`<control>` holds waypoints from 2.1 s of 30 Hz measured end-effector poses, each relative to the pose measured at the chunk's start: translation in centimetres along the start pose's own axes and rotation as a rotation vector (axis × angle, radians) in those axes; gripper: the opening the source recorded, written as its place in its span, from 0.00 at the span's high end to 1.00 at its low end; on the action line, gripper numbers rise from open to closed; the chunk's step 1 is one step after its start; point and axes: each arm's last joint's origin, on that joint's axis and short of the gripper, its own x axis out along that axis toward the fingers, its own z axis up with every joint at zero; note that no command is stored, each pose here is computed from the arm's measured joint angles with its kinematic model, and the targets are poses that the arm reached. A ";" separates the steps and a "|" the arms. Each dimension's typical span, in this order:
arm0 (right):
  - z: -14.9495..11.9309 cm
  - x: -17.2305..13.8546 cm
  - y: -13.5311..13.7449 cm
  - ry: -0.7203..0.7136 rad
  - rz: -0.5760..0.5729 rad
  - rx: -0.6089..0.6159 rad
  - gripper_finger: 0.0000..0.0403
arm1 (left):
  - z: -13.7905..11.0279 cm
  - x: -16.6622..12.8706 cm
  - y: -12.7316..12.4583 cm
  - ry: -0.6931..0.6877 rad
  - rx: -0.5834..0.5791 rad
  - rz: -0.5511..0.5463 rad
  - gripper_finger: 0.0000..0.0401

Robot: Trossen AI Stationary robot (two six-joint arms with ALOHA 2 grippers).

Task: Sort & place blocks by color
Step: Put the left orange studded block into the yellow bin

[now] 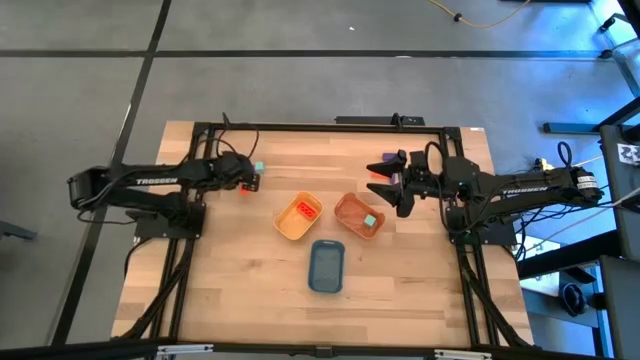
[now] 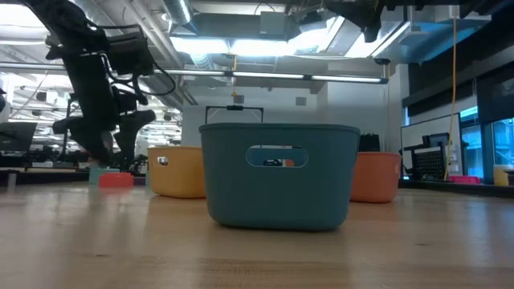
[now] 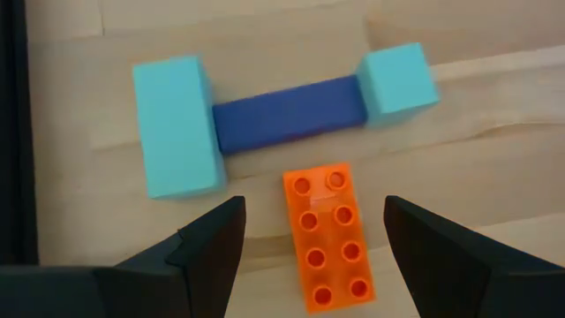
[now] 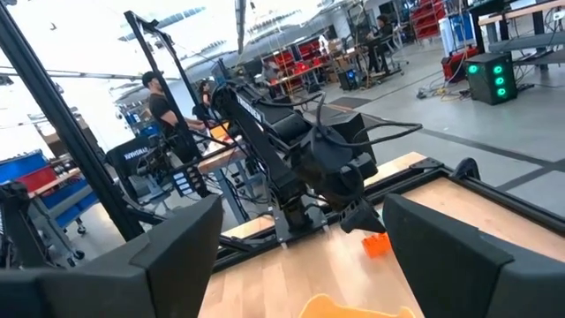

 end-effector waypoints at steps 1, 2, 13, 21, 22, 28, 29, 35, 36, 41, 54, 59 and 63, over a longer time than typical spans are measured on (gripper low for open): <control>0.0 0.0 0.0 0.002 0.000 0.000 0.22 | -0.2 0.2 -0.1 0.013 -0.007 0.009 0.34; 0.0 0.0 0.0 0.004 -0.001 0.000 0.22 | -0.3 0.4 -0.2 0.022 -0.017 0.017 0.34; 0.0 0.0 0.0 0.004 -0.001 0.000 0.22 | -1.7 1.8 -1.5 0.014 -0.049 0.055 0.34; 0.0 0.0 0.0 0.003 -0.001 0.000 0.22 | -2.3 2.9 -1.5 0.049 -0.054 0.113 0.36; 0.0 0.0 0.0 0.004 -0.001 0.000 0.22 | -2.4 3.0 -1.6 0.050 -0.059 0.116 0.36; 0.0 0.0 0.0 0.003 -0.001 -0.001 0.22 | -2.8 3.1 -1.9 0.049 -0.042 0.118 0.40; 0.0 0.0 0.0 0.003 -0.001 -0.002 0.22 | -2.8 3.1 -1.9 0.050 -0.041 0.117 0.41; 0.0 0.0 0.0 0.003 -0.001 -0.005 0.22 | -2.8 3.0 -1.9 0.074 -0.038 0.102 0.58; 0.0 0.0 0.0 0.003 -0.001 -0.005 0.22 | -2.8 2.9 -1.9 0.077 -0.029 0.093 0.62; 0.0 0.0 0.0 0.004 -0.001 -0.004 0.22 | -2.3 1.6 -1.9 0.066 0.003 0.009 0.68; 0.0 0.0 0.0 0.000 0.000 -0.004 0.22 | 3.4 -10.2 -4.0 -0.381 0.186 -0.613 0.68; 0.1 0.0 0.0 -0.008 0.003 -0.003 0.22 | 5.8 -15.7 -5.9 -0.566 0.335 -0.901 0.68; 0.1 0.0 0.1 -0.015 0.006 -0.004 0.22 | 6.3 -18.6 -7.6 -0.667 0.438 -1.071 0.68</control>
